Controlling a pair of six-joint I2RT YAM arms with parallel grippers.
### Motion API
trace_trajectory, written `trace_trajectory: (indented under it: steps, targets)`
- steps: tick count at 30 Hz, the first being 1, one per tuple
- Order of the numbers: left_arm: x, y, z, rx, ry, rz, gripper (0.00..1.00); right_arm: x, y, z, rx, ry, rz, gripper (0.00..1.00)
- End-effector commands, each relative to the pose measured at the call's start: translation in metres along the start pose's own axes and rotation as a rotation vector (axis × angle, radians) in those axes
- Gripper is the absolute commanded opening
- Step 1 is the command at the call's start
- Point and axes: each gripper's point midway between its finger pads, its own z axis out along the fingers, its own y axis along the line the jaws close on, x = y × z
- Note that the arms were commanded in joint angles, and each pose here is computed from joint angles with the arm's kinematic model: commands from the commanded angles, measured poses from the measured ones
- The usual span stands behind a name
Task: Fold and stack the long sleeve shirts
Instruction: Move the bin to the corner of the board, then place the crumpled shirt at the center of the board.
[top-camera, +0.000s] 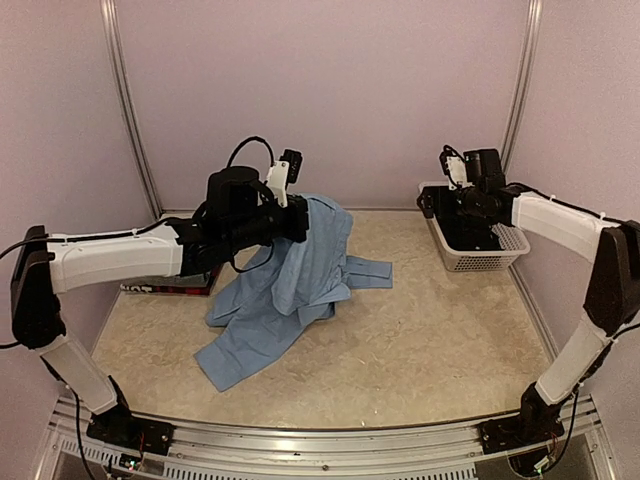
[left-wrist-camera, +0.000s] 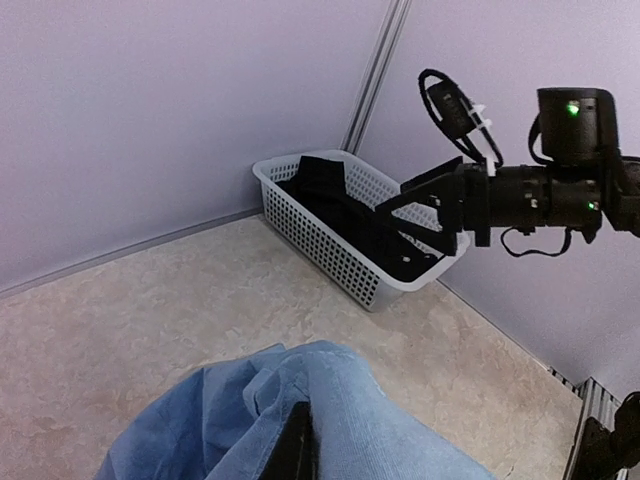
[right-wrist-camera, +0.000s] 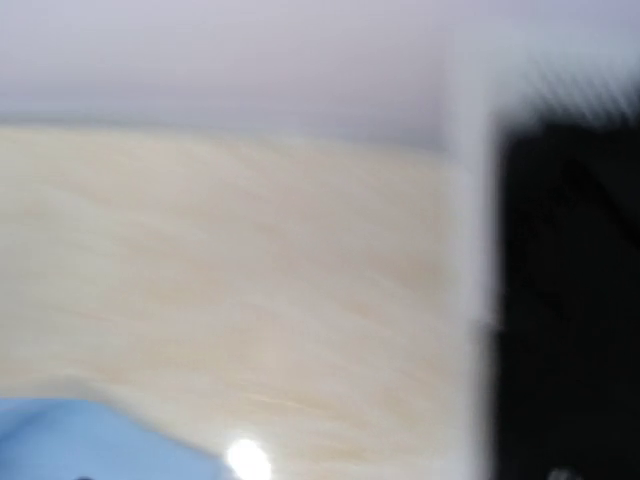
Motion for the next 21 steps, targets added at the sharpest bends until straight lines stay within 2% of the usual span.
trace_trajectory:
  steps: [1,7,12,14,17,18,19,21]
  targets:
    - [-0.012,-0.015,0.017,0.067,0.007,-0.055,0.11,-0.01,0.078,-0.059,-0.254,-0.141,-0.072,0.95]
    - [0.013,-0.034,0.056,0.144,0.103,-0.08,0.15,0.023,0.093,-0.1,-0.364,-0.145,-0.013,0.94]
    - [0.056,-0.03,0.099,0.1,0.282,-0.084,0.31,0.062,0.104,-0.111,-0.415,-0.066,-0.002,0.94]
    - [0.074,-0.025,0.107,0.093,0.332,-0.073,0.43,0.078,0.109,-0.115,-0.423,-0.041,-0.001,0.94]
    - [0.087,-0.021,0.105,0.112,0.374,-0.044,0.85,0.099,0.114,-0.123,-0.441,-0.023,0.017,0.95]
    - [0.089,-0.02,0.102,0.124,0.389,-0.028,0.95,0.104,0.115,-0.126,-0.446,-0.018,0.022,0.95]
    - [0.092,-0.016,0.099,0.125,0.401,-0.022,0.98,0.108,0.117,-0.13,-0.453,-0.02,0.028,0.95]
    - [0.097,-0.006,0.09,0.117,0.418,-0.017,0.99,0.116,0.123,-0.137,-0.474,-0.014,0.042,0.95]
